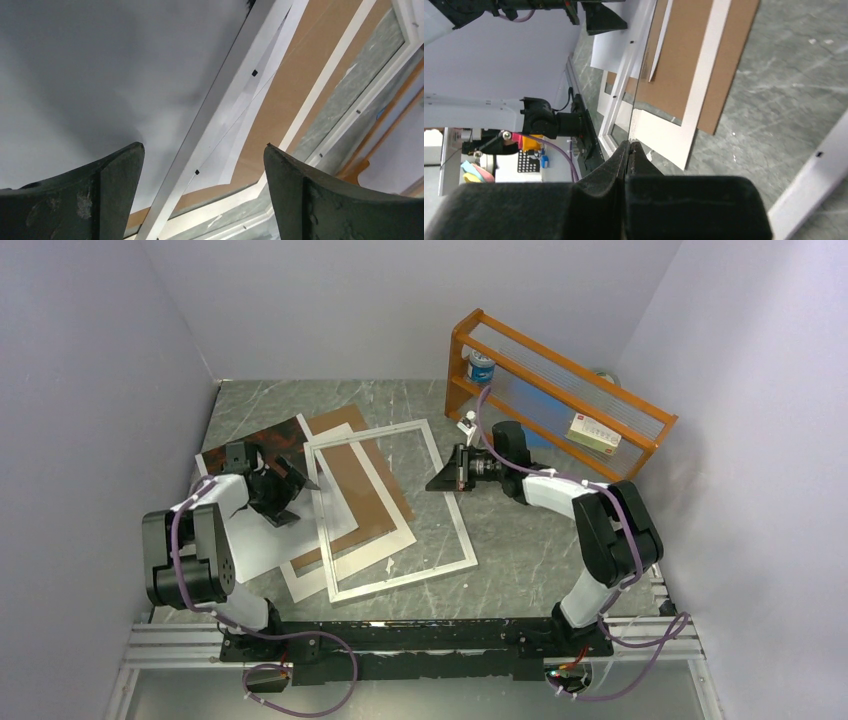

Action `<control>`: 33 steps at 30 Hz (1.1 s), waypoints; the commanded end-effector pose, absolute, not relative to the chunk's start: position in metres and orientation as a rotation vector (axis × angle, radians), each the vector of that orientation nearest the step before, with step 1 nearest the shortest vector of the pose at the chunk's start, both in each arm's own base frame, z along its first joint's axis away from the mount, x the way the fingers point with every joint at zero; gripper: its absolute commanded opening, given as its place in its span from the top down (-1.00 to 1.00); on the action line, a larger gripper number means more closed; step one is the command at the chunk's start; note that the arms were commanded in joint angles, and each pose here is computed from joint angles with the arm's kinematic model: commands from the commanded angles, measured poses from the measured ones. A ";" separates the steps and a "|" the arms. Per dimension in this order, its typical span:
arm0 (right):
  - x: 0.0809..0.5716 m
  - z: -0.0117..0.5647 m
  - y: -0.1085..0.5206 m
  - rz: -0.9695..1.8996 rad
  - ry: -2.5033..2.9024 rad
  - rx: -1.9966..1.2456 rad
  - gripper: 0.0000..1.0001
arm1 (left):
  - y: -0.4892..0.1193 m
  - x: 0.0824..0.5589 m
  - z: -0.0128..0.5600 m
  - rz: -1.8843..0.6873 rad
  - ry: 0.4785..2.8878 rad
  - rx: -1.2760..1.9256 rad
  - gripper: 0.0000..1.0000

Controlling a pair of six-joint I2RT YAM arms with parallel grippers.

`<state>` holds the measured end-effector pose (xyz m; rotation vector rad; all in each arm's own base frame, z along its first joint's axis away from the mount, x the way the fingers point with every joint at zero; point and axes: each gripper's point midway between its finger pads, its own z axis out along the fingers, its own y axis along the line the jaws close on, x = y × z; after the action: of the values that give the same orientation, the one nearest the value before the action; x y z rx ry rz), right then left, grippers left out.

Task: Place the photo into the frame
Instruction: Place the photo frame item in the photo frame.

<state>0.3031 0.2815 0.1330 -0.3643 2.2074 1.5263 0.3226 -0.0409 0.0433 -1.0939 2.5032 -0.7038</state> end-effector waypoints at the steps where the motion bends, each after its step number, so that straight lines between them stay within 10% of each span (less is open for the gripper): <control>1: 0.299 0.165 0.295 1.596 2.040 -0.494 1.00 | -0.019 0.342 0.074 -0.581 2.370 -1.081 -0.89; 33: 0.310 0.160 0.306 1.519 1.936 -0.611 1.00 | -0.018 0.340 0.065 -0.605 2.375 -1.142 -0.89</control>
<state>0.3007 0.3009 0.1518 -0.5426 2.0269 1.5380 0.3317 -0.0165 0.0586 -1.1450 2.3985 -0.5649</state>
